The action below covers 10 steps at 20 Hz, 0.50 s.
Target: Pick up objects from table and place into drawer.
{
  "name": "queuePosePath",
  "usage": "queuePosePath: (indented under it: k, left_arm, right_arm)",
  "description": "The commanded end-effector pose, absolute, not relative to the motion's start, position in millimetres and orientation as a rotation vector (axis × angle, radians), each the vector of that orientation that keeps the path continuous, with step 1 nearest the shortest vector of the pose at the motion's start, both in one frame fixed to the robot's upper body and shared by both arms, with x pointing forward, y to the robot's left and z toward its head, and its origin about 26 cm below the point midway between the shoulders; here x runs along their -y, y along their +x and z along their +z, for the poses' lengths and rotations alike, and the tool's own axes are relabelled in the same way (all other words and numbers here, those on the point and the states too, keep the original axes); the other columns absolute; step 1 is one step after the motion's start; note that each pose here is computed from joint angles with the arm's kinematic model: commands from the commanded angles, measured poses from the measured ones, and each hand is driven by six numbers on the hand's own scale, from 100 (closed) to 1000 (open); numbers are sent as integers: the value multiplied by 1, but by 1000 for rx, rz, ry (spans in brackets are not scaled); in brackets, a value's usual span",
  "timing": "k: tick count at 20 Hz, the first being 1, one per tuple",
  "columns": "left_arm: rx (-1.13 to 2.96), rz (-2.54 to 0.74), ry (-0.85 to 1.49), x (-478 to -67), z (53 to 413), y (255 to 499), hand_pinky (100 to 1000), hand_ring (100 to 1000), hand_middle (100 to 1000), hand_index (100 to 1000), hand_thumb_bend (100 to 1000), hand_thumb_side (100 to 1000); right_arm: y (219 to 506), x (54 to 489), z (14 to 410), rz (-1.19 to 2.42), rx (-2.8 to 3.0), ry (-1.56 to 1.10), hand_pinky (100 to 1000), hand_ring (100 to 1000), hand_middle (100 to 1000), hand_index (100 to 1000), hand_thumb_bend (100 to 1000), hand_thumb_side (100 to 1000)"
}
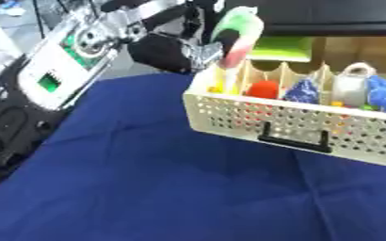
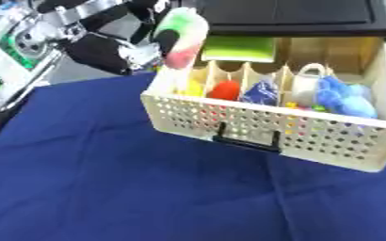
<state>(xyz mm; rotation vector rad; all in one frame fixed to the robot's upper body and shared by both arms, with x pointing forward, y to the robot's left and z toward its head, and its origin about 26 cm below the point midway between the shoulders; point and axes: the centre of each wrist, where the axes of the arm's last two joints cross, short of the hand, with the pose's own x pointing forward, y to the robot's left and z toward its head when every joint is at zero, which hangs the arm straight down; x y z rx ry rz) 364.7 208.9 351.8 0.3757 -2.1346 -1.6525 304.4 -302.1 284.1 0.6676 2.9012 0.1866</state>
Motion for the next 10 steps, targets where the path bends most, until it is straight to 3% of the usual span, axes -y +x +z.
queuePosePath:
  k: [1,6,10]
  left_arm:
    - [2142,-1678,420,-210,359,370,234,469,352,494,100,493]
    - [2181,-1614,460,-213,360,382,221,460,338,480,100,435]
    - [2204,-1567,521,-218,358,392,229,467,361,505,100,464]
  right_arm:
    - [302,302,294,179,-2859,632,593,594,692,728,100,627]
    - [302,300,294,182,-2859,623,594,594,688,728,100,629]
    - [302,300,295,184,-2859,620,594,593,687,727,100,633]
